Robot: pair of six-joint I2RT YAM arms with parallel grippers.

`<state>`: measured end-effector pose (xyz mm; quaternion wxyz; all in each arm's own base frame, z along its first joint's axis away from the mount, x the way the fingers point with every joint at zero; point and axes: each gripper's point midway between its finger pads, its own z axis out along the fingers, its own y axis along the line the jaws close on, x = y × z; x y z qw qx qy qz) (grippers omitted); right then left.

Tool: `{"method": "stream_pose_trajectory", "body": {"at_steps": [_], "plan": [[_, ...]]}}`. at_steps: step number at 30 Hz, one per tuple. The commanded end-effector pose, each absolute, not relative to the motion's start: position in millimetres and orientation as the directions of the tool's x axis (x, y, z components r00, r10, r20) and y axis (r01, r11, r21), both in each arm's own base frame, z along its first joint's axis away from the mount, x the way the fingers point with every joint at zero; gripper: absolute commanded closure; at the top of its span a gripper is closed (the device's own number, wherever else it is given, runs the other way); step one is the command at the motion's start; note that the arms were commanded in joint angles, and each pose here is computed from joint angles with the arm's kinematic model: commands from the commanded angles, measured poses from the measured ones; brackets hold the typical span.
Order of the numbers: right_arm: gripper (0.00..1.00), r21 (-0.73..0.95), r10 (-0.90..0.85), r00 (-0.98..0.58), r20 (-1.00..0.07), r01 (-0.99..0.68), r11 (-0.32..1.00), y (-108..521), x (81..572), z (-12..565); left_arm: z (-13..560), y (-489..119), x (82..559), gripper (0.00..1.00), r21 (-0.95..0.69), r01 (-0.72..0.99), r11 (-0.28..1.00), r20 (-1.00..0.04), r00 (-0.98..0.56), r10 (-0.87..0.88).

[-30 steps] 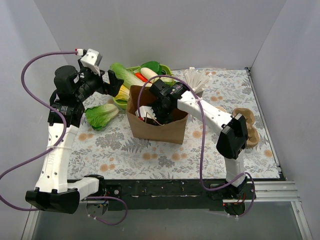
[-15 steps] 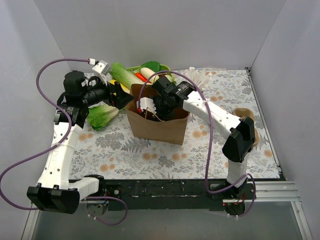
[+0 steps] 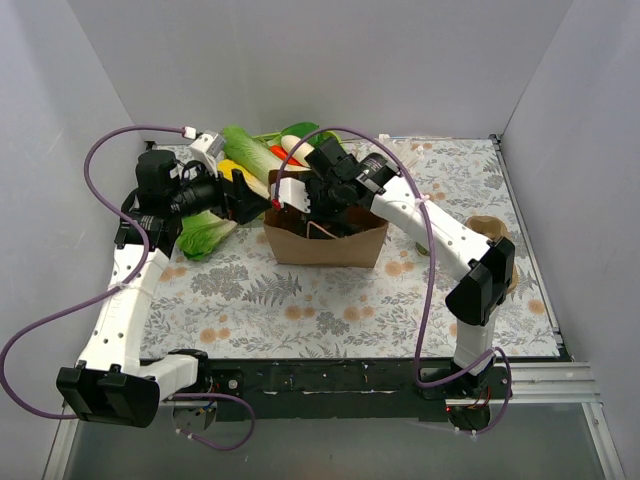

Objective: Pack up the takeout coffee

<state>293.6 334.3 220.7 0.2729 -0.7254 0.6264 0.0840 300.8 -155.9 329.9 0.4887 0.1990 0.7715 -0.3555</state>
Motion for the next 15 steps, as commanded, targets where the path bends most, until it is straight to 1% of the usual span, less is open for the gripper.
{"method": "stream_pose_trajectory", "body": {"at_steps": [1, 5, 11, 13, 15], "plan": [[0.02, -0.393, -0.776, 0.249, -0.58, -0.92, -0.002, 344.5, 293.2, 291.3, 333.3, -157.8, 292.5, 0.02, -0.347, 0.674, 0.652, -0.903, -0.428, -0.038], [0.02, -0.403, -0.754, 0.256, -0.604, -0.915, 0.012, 345.8, 289.9, 303.4, 331.3, -158.1, 292.6, 0.02, -0.347, 0.676, 0.65, -0.902, -0.43, -0.035], [0.02, -0.392, -0.756, 0.254, -0.603, -0.92, 0.003, 343.5, 279.9, 305.3, 335.1, -159.8, 294.4, 0.02, -0.352, 0.681, 0.642, -0.903, -0.427, -0.043], [0.02, -0.414, -0.739, 0.266, -0.619, -0.91, 0.019, 342.7, 277.8, 321.1, 345.4, -158.8, 296.5, 0.02, -0.32, 0.692, 0.646, -0.92, -0.391, -0.037], [0.02, -0.421, -0.717, 0.268, -0.643, -0.906, 0.04, 343.6, 275.0, 335.0, 363.7, -158.8, 298.9, 0.02, -0.262, 0.72, 0.643, -0.947, -0.319, -0.029]]}}
